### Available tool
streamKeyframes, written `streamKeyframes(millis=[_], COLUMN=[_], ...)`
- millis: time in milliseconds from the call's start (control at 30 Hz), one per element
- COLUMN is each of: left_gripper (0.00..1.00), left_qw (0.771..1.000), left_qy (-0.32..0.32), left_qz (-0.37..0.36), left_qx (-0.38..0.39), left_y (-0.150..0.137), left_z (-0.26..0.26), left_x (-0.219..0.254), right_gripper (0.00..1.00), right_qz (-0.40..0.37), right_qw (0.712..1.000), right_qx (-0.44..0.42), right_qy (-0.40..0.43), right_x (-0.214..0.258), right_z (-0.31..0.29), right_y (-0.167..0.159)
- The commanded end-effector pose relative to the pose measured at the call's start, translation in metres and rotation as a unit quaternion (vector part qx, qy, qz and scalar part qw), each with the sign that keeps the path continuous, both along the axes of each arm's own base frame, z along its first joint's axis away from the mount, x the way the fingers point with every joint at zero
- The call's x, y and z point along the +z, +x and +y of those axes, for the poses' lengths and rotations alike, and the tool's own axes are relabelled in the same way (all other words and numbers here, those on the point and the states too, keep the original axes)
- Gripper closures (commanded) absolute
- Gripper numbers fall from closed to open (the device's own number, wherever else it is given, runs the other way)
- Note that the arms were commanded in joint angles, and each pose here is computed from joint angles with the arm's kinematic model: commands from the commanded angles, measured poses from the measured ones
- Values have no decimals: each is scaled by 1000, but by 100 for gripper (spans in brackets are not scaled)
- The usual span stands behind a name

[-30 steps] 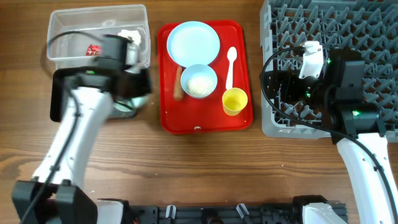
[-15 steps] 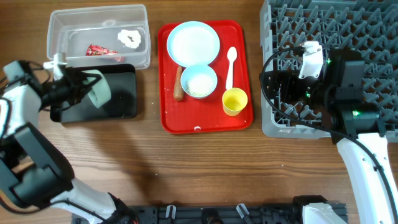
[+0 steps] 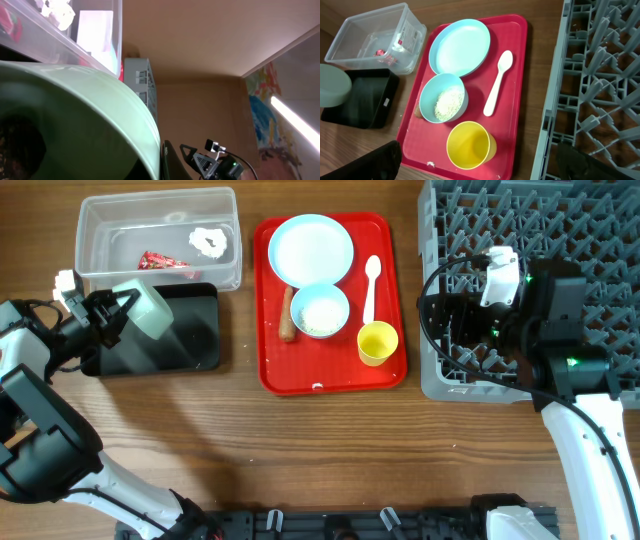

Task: Sort waste into correct bins and load items into the dishwasher rack
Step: 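Tip the green bowl over the black tray to dump the food scrap, then return the green bowl to the red tray with the left gripper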

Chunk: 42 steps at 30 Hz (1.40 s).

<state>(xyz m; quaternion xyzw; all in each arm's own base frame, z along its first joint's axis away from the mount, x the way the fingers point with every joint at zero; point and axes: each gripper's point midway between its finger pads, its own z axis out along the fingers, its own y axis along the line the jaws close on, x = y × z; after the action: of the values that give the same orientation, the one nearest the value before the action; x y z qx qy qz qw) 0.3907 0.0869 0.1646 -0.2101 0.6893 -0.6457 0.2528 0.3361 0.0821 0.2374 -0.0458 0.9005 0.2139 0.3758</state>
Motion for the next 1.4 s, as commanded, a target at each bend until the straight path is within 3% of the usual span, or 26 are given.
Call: streamKeyframes(millis=[0,33,133,167,467,533,700,833,933,1067,1167,1267,1367], left_gripper=[96,96,96,96,96,96,96,96,96,96,96,96,96], left_qw=[994,989,998,996,1000,999,984,929,867,776,723,697,676], left_qy=[28,29,-58,-68,-29,-12,162,357,487,605,655,665,681], left_qz=[102,141,37,50,2,-7,-26,-29,24,45,43,37,43], left_qx=[30,42,0,-2,-10,-29,-69,-88,-102,-169,-215,-267,-279], left_y=[4,5,5,6,14,17,31,22,-2,-46,-71,-93,-96], left_z=[13,16,6,6,5,-14,-103,-188,-222,-269,-294,-323,-327], left_x=[-29,-38,10,10,17,23,46,40,4,-40,-66,-94,-116], right_gripper=[0,0,0,0,0,0,0,0,0,0,0,0,0], right_qz=[-8,-8,-8,-8,-5,-6,-2,-2,-2,-2,-2,-2,-2], right_qw=[1000,1000,1000,1000,1000,1000,1000,1000,1000,1000,1000,1000,1000], right_qx=[4,4,4,4,4,4,4,4,4,4,4,4,4], right_qy=[9,9,9,9,9,9,9,9,9,9,10,10,10], right_x=[10,10,10,10,9,9,8,8,8,8,8,8,8], right_z=[4,4,4,4,4,4,4,4,4,4,4,4,4], right_y=[3,3,3,3,2,2,1,1,1,1,1,1,1])
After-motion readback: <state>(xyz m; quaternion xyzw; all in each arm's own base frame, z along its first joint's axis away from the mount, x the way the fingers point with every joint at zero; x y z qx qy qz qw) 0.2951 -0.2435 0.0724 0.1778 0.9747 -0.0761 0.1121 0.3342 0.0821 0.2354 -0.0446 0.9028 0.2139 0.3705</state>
